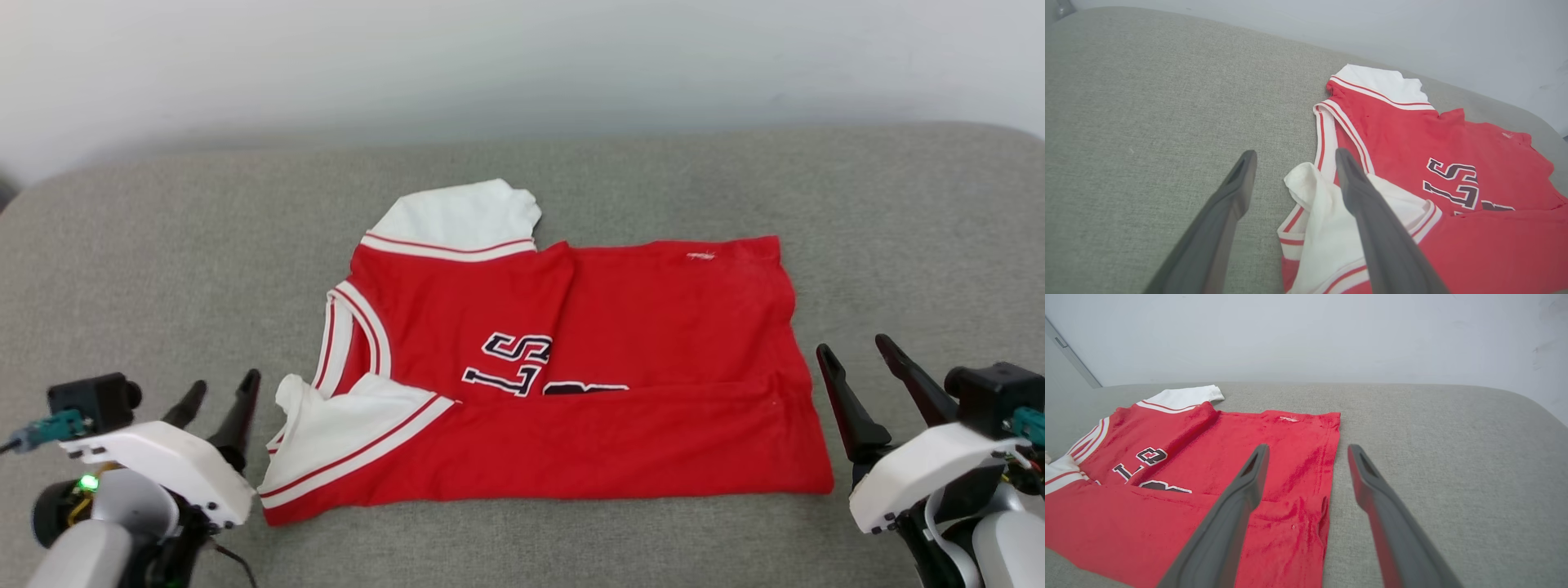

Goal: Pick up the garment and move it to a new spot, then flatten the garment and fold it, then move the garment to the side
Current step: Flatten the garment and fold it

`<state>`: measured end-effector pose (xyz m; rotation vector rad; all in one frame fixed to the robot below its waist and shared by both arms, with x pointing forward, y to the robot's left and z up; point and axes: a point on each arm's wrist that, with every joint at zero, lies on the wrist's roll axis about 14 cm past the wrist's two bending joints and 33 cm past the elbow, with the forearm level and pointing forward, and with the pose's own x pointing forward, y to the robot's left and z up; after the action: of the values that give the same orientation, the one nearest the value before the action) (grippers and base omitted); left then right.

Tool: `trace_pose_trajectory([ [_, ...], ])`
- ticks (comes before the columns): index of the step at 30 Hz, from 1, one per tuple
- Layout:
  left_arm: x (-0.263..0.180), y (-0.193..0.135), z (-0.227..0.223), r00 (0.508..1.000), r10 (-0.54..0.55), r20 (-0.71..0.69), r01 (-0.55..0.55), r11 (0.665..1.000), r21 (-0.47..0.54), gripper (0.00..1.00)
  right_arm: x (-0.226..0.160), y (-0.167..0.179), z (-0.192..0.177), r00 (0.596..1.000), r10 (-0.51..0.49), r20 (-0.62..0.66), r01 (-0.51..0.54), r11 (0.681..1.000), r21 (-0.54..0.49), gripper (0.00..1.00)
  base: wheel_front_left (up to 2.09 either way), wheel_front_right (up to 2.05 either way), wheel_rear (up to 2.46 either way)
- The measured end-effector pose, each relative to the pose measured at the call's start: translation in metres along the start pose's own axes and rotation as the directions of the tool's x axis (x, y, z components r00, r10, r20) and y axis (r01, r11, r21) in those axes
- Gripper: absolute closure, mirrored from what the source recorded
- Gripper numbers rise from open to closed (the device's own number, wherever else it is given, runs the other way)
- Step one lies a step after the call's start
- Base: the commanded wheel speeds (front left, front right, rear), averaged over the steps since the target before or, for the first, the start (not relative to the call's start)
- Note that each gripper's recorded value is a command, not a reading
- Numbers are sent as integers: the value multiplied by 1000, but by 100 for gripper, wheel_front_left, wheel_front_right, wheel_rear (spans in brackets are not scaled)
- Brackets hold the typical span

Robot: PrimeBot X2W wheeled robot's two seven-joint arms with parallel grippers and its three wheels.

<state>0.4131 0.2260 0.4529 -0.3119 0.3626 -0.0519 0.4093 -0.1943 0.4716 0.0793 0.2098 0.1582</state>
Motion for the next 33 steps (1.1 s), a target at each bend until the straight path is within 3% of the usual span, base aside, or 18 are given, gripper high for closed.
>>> trace_pose_trajectory([
  [6,-12,-11,21,995,-68,-71,73,995,69,0,-29,1,31,988,-34,153,37,999,-15,0,0,0,0],
  [11,-18,-13,9,966,-81,-247,118,983,140,0,-51,-4,31,979,-91,180,93,996,0,0,0,0,0],
  [18,-24,-6,-50,841,-54,-538,137,984,116,0,-56,-3,25,978,-130,163,126,991,35,0,0,0,0],
  [27,-11,5,-92,732,-35,-680,106,992,62,0,-46,-12,-1,983,-169,69,165,984,65,0,0,0,0],
  [30,-8,1,-98,713,-59,-699,108,994,26,84,-43,-15,-9,984,-174,35,170,982,81,0,0,0,0],
  [31,-8,1,-98,712,-63,-699,110,994,22,100,-42,-15,-11,985,-170,24,168,982,86,0,0,0,0],
  [33,-8,-1,-99,712,-74,-698,109,994,7,100,-39,-17,-12,986,-165,5,164,983,88,0,0,0,0],
])
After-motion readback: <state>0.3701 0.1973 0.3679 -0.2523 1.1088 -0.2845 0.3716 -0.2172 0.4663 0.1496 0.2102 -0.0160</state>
